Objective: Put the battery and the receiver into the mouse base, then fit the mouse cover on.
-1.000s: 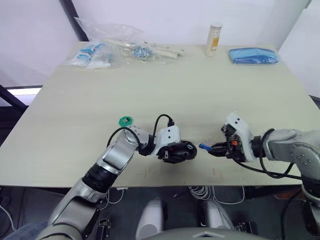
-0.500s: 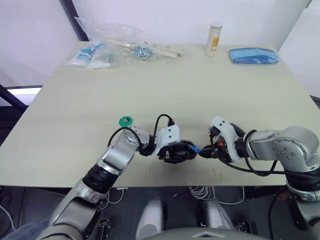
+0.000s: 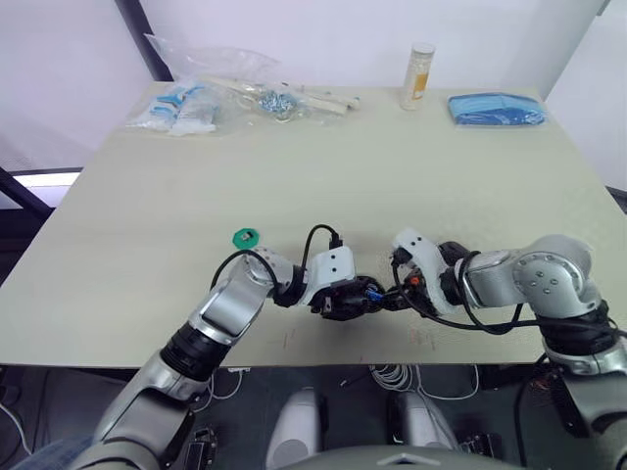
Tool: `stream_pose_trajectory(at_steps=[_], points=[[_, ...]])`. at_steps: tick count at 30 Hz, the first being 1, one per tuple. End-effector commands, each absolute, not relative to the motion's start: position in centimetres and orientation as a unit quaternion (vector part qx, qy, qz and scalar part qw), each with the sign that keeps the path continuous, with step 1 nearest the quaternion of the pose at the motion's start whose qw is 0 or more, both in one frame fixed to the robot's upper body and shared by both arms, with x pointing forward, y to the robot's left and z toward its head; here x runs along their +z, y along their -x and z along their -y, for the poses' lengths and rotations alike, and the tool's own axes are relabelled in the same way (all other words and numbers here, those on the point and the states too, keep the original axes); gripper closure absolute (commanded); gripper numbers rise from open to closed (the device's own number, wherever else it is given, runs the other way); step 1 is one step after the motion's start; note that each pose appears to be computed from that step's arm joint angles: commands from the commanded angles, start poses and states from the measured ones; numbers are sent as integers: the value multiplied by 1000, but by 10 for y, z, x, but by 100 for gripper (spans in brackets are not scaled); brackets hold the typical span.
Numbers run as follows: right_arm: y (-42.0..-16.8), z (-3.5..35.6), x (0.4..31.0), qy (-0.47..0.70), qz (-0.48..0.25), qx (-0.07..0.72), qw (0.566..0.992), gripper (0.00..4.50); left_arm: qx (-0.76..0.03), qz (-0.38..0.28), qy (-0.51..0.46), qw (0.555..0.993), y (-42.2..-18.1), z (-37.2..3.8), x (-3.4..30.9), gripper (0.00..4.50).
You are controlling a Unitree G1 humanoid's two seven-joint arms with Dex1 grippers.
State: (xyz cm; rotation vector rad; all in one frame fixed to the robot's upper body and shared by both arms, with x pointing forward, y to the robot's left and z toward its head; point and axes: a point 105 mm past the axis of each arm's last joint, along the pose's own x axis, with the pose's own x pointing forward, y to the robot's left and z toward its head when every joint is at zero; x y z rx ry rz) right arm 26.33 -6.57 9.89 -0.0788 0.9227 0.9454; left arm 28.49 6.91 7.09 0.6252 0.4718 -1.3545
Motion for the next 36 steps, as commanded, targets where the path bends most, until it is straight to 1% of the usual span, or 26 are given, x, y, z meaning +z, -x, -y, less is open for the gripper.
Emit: stream_pose_trajectory(at_steps=[1, 3, 4, 5, 6, 7, 8, 10, 14, 17, 19, 23, 25, 26, 27, 28, 29, 30, 31, 33, 36], points=[[-263, 58, 99, 18, -424, 437, 793, 439, -609, -278, -273, 691, -273, -78, 40, 151], [-260, 56, 102, 19, -419, 449, 789, 332, -610, -278, -272, 691, -273, -78, 40, 151], [-259, 57, 104, 17, -415, 451, 790, 314, -610, -278, -272, 691, -273, -78, 40, 151], [-258, 59, 106, 22, -411, 451, 792, 267, -610, -278, -271, 691, -273, -77, 40, 151], [-258, 61, 107, 24, -408, 449, 795, 235, -610, -278, -271, 691, -273, -77, 40, 151], [-258, 64, 109, 25, -404, 448, 797, 192, -611, -278, -271, 691, -272, -77, 39, 151], [-258, 66, 110, 26, -402, 448, 798, 170, -610, -278, -271, 691, -273, -77, 39, 151], [-255, 71, 117, 38, -387, 457, 800, 75, -611, -278, -272, 690, -273, -77, 39, 151], [-246, 78, 128, 34, -357, 483, 799, 75, -612, -277, -272, 689, -273, -76, 39, 151], [-245, 86, 126, 63, -339, 480, 807, 75, -612, -277, -272, 689, -274, -76, 39, 151], [-250, 82, 136, 57, -266, 498, 823, 75, -611, -277, -273, 690, -275, -76, 38, 151], [-250, 80, 137, 76, -186, 527, 826, 75, -610, -276, -274, 691, -276, -75, 39, 151], [-253, 82, 134, 84, -164, 526, 830, 129, -609, -276, -273, 691, -277, -76, 39, 151], [-253, 82, 134, 81, -147, 532, 830, 141, -609, -277, -273, 691, -276, -76, 38, 151], [-253, 82, 134, 79, -134, 537, 829, 187, -609, -277, -274, 691, -276, -76, 38, 151], [-253, 82, 132, 79, -125, 540, 829, 218, -609, -277, -273, 691, -277, -76, 38, 151], [-252, 83, 132, 77, -106, 549, 825, 260, -608, -277, -273, 692, -277, -77, 38, 151], [-249, 83, 131, 71, -96, 561, 819, 312, -607, -278, -273, 693, -277, -77, 38, 151], [-249, 84, 126, 70, -94, 563, 818, 380, -607, -278, -272, 693, -276, -77, 38, 151], [-248, 84, 120, 72, -81, 571, 814, 444, -608, -280, -271, 692, -275, -78, 38, 151], [-252, 83, 114, 68, -65, 568, 817, 444, -608, -284, -274, 689, -274, -80, 37, 151]])
